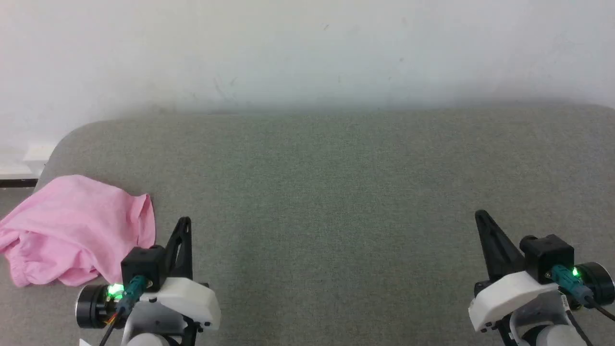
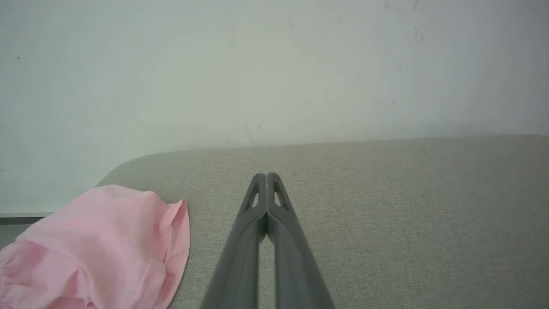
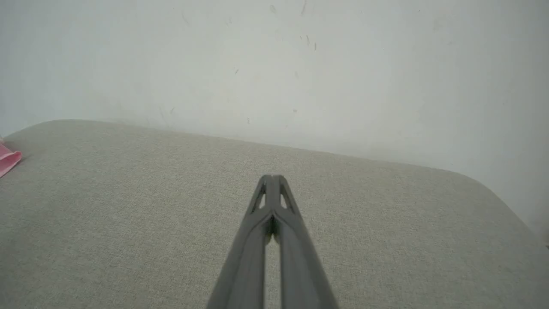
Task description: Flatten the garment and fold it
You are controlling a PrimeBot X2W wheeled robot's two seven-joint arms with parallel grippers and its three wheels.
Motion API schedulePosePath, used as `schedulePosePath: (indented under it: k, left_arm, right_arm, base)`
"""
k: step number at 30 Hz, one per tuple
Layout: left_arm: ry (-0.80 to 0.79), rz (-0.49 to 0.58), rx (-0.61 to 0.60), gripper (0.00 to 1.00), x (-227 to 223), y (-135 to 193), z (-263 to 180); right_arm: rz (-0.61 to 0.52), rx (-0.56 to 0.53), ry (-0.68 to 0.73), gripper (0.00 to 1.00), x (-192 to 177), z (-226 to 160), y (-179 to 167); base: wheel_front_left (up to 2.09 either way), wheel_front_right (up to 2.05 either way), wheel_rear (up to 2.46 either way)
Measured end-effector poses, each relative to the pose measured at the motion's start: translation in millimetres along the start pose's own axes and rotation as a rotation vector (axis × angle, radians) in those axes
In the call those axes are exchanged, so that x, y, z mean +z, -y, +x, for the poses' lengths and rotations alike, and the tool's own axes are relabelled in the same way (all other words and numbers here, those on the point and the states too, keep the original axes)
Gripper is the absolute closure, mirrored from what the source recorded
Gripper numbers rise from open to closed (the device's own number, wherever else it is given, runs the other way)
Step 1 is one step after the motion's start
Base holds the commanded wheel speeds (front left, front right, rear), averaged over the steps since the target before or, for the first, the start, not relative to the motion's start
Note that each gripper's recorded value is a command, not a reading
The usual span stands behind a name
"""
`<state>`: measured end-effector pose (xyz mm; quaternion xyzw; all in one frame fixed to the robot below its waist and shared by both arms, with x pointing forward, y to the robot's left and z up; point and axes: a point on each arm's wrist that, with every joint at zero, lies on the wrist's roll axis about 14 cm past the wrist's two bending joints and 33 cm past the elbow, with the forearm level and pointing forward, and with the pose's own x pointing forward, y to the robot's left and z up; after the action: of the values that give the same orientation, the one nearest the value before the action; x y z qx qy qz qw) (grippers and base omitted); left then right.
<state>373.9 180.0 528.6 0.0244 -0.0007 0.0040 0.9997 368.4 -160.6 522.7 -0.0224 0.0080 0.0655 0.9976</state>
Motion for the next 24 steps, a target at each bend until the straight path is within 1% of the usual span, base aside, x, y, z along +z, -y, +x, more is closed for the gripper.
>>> schedulePosePath:
  k: [19, 20, 24]
  left_arm:
    - [0.000, 0.000, 0.000, 1.00, 0.0, 0.1, 0.0]
    - [0.000, 0.000, 0.000, 0.00, -0.1, 0.0, 0.0]
    - [-0.002, 0.000, 0.001, 0.00, -0.6, -0.1, 0.0]
  right_arm:
    - [0.000, 0.000, 0.000, 1.00, 0.0, 0.0, 0.1]
    - [0.000, 0.000, 0.000, 0.00, 0.0, -0.1, 0.1]
    - [0.000, 0.000, -0.001, 0.00, -0.5, -0.3, 0.3]
  base:
    - [0.00, 0.00, 0.00]
    - [0.00, 0.00, 0.00]
    - [0.00, 0.00, 0.00]
